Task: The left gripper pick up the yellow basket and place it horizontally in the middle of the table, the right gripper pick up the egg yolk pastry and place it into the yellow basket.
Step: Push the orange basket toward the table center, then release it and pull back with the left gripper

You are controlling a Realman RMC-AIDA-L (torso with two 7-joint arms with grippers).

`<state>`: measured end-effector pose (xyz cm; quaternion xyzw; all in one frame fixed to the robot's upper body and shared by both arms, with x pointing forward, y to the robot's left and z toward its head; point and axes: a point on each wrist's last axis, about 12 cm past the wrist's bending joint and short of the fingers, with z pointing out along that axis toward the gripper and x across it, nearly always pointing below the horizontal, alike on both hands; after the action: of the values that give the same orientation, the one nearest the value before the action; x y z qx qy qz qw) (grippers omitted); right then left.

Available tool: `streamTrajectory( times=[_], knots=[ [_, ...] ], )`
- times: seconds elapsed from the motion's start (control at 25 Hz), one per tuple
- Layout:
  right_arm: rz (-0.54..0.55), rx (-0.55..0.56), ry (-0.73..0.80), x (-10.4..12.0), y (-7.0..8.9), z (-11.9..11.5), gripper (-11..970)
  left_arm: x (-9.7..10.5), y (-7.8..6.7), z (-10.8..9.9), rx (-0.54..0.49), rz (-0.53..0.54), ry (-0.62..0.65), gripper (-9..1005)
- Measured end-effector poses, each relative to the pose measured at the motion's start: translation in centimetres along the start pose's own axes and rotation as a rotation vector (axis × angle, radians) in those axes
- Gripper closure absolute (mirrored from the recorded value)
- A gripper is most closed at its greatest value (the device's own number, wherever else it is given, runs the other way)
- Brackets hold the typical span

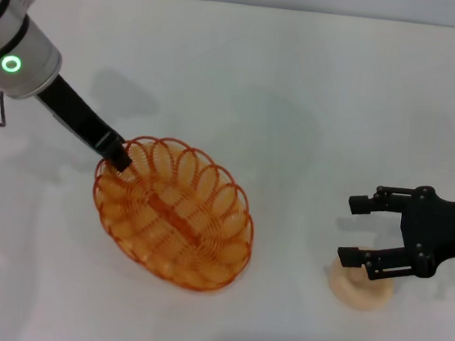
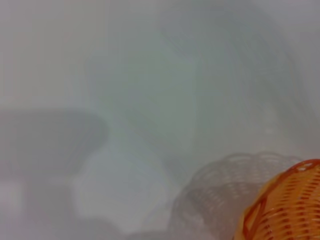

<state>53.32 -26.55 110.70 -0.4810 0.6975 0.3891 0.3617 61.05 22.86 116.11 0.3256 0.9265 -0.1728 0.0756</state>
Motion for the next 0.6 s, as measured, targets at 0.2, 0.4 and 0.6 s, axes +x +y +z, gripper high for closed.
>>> streamTrajectory(
  times=[0.2,0.4,0.6],
  knots=[
    [0.000,-0.002,-0.001,0.0,0.0,0.0,118,-0.6,-0.4,-0.1,0.012,-0.058,-0.026,912],
    [0.000,-0.003,-0.001,0.0,0.0,0.0,118,-1.1,-0.8,0.0,0.044,-0.103,-0.073,917],
    [0.001,-0.011,-0.001,0.0,0.1,-0.1,117,-1.2,-0.7,0.1,0.072,-0.209,-0.121,920]
  ],
)
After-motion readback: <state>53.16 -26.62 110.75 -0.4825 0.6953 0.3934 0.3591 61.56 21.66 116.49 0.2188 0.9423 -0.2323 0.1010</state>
